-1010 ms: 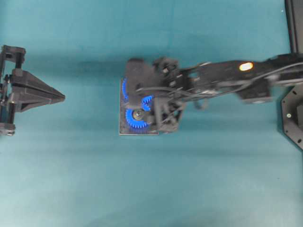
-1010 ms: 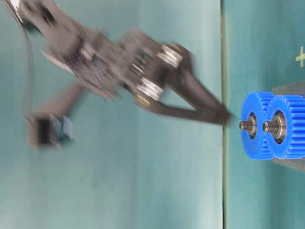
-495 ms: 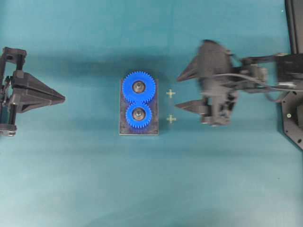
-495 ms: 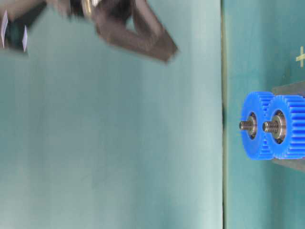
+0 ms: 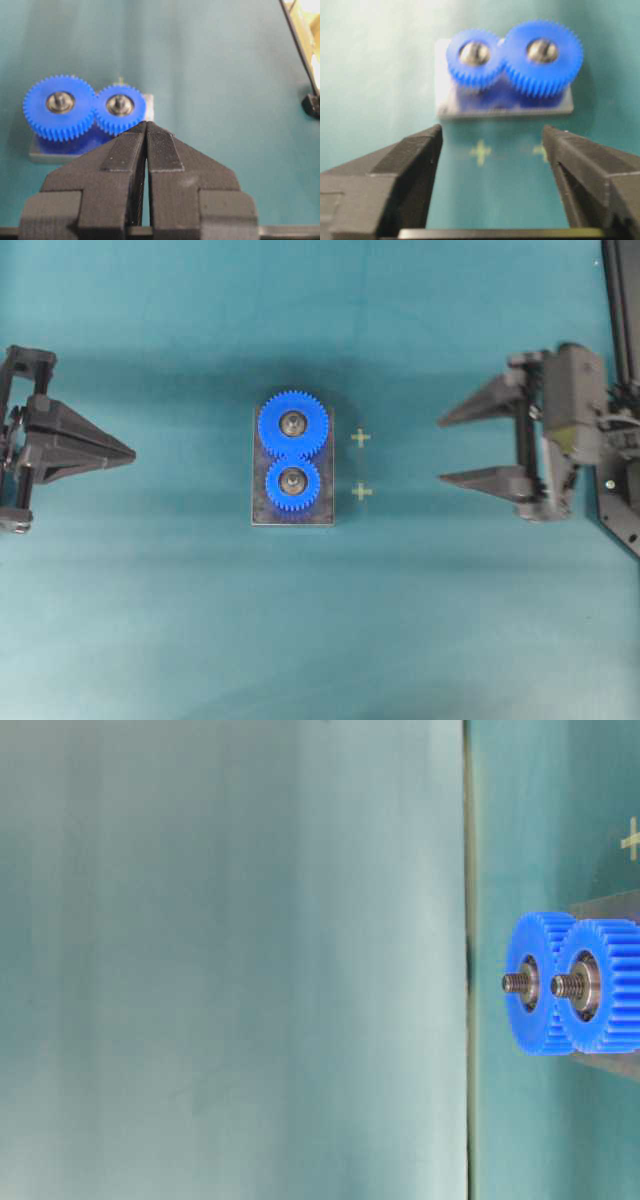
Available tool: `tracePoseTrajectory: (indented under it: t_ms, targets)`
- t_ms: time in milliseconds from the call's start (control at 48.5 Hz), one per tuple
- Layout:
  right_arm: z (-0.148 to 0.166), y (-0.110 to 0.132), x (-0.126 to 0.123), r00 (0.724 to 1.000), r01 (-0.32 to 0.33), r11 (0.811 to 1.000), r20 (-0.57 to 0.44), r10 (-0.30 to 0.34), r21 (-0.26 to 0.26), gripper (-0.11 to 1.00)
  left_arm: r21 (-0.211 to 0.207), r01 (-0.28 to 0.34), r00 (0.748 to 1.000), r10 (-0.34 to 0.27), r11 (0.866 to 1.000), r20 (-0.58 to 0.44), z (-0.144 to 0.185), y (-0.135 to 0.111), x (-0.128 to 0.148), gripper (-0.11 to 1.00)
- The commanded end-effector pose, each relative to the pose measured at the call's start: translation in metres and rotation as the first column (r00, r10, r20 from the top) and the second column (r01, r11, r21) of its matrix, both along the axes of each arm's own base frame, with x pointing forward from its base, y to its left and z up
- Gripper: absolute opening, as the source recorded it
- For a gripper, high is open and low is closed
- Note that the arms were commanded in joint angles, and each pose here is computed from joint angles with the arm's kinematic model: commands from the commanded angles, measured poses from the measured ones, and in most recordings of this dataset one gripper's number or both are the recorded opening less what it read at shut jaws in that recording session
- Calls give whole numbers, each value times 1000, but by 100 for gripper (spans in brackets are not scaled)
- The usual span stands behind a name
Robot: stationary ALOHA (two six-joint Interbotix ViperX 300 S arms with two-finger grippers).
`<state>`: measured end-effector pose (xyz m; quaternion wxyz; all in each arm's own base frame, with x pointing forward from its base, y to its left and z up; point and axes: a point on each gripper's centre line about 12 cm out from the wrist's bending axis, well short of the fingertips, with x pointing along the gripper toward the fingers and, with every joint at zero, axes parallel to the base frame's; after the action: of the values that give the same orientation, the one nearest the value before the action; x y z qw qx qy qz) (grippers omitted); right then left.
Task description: Insert the washer onto the shaft.
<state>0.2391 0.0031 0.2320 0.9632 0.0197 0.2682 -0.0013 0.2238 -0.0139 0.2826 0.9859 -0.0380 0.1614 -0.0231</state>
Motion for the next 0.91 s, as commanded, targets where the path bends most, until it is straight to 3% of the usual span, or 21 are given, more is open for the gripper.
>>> tracePoseTrajectory:
  t_ms: [0,247,639,886]
  targets:
    - [0,5,-5,1000,-23,1000,9,23,2,76,0,3,1000,-3,1000,22,5,-1,1,0]
    - [-4,9,-18,999,-40,999,21,40,6,71,0,3,1000,-3,1000,8,-9,0,-7,0]
    - [-5,8,-43,996,-22,998,85,17,51,45,5,3,1000,-4,1000,17,-11,0,-11,0]
    - [-8,7,-57,993,-5,996,115,-6,92,42,-2,4,998,-4,1000,71,-15,0,-13,0]
